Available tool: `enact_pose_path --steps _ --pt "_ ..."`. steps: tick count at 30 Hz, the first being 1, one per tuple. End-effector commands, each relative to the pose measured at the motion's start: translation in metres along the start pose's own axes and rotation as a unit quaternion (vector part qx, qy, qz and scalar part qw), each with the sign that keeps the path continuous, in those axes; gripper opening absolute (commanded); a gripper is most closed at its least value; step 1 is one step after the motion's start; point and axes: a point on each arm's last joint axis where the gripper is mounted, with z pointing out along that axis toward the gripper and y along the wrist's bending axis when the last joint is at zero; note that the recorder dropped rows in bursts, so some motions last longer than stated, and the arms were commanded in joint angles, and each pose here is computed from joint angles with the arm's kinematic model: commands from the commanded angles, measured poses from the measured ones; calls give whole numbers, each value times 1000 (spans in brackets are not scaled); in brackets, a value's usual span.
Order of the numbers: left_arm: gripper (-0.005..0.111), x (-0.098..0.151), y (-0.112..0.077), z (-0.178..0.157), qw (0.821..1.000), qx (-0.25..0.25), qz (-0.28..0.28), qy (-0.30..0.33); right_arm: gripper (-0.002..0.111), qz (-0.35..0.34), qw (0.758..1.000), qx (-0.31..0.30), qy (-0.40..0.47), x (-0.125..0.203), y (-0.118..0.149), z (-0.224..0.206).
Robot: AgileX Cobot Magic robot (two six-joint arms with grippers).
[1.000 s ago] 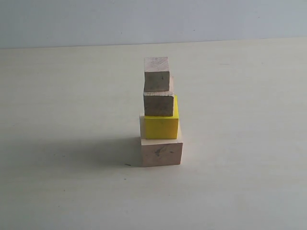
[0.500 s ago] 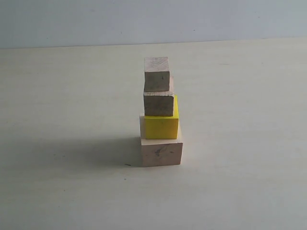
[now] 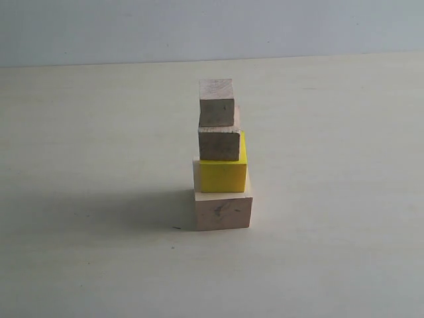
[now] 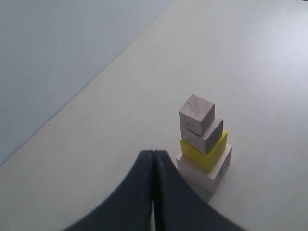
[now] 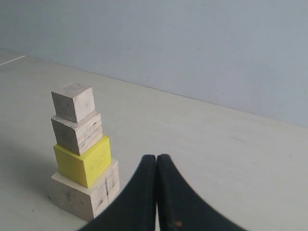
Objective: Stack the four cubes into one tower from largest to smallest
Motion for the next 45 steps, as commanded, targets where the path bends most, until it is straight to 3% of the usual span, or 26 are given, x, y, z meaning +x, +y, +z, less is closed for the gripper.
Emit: enact_pose_path --steps 1,10,14,24,45 --pt "0 17 -9 -9 998 -33 -27 -42 0 1 1000 -5 -20 1 1 2" --pt "0 51 -27 -23 989 -71 -85 -94 0 -22 998 -16 -55 3 4 7" --pt "0 68 -39 -38 977 -95 -125 -147 0 -22 999 -20 -30 3 6 19" --pt "0 109 -62 -58 954 -137 -128 -233 0 -23 999 -32 -5 0 11 47" --pt "0 113 -67 -65 952 -141 -120 -245 0 -22 999 -31 -25 -2 11 40"
